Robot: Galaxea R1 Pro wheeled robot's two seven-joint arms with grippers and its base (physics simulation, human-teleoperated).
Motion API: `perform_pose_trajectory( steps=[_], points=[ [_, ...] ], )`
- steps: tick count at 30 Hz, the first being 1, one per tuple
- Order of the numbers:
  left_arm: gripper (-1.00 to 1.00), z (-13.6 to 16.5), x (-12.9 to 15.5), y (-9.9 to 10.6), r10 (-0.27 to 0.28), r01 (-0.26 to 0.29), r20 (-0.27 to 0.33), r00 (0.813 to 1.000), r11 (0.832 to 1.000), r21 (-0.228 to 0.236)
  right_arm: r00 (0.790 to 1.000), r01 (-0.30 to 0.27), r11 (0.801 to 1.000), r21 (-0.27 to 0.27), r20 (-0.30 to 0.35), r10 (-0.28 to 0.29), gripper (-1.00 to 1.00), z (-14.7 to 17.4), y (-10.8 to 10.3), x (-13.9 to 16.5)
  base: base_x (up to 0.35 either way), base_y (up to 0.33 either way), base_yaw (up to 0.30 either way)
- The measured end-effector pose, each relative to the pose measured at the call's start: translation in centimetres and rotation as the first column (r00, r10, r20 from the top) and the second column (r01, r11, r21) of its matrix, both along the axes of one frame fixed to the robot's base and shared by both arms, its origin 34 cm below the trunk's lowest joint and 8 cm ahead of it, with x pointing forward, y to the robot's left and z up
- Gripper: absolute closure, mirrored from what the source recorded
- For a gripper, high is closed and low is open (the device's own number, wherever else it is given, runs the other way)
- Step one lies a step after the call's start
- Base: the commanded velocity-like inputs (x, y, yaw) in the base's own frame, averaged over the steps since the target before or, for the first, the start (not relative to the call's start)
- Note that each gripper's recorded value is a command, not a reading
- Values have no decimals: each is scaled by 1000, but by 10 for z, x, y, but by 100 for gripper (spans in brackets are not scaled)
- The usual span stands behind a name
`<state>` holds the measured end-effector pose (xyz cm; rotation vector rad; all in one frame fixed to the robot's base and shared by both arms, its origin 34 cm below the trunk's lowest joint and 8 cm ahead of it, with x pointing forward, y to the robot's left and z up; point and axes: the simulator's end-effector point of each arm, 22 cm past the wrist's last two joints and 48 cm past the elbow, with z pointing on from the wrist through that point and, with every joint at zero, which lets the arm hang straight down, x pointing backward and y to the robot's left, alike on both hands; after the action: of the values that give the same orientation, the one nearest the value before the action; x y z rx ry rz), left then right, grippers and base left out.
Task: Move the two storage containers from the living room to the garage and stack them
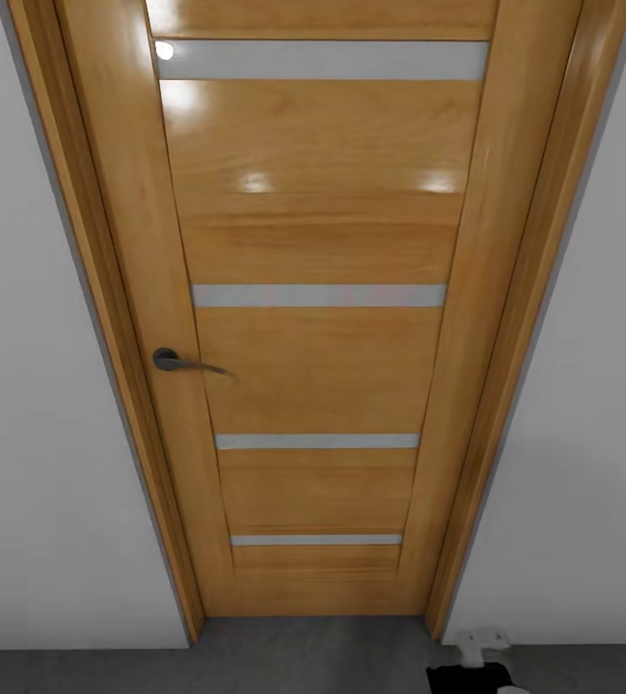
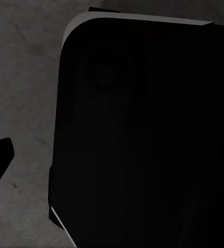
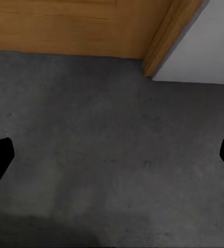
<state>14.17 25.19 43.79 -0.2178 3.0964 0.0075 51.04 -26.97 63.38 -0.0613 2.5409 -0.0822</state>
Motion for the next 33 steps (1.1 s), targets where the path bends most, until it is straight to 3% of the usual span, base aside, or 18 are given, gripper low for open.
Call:
perform_pose_trajectory(
  steps=[2,9,12,15,23,30,33],
  points=[
    [-100,0,0,0,0,0,0,1000,1000,0,1000,4,1000,-1,30,-4,-100,34,0,16,0,0,0],
    [-100,0,0,0,0,0,-1,1000,1000,0,997,-6,1000,4,75,6,-100,105,10,52,0,0,0],
    [-100,0,0,0,0,0,-1,1000,1000,0,987,-106,994,-10,124,107,-100,156,55,96,0,0,0],
    [-100,0,0,0,0,0,-1,1000,1000,0,976,-143,989,-23,162,145,-100,178,72,113,0,0,0],
    [-100,0,0,0,0,0,-1,1000,1000,0,927,-210,978,15,321,194,-100,243,136,150,0,0,0],
    [-100,0,0,0,0,0,0,1000,1000,0,871,-256,965,-65,418,259,-100,276,167,163,0,0,0],
    [-100,0,0,0,0,0,0,1000,1000,0,860,-263,961,-81,432,272,-100,282,174,163,0,0,0]
  ],
)
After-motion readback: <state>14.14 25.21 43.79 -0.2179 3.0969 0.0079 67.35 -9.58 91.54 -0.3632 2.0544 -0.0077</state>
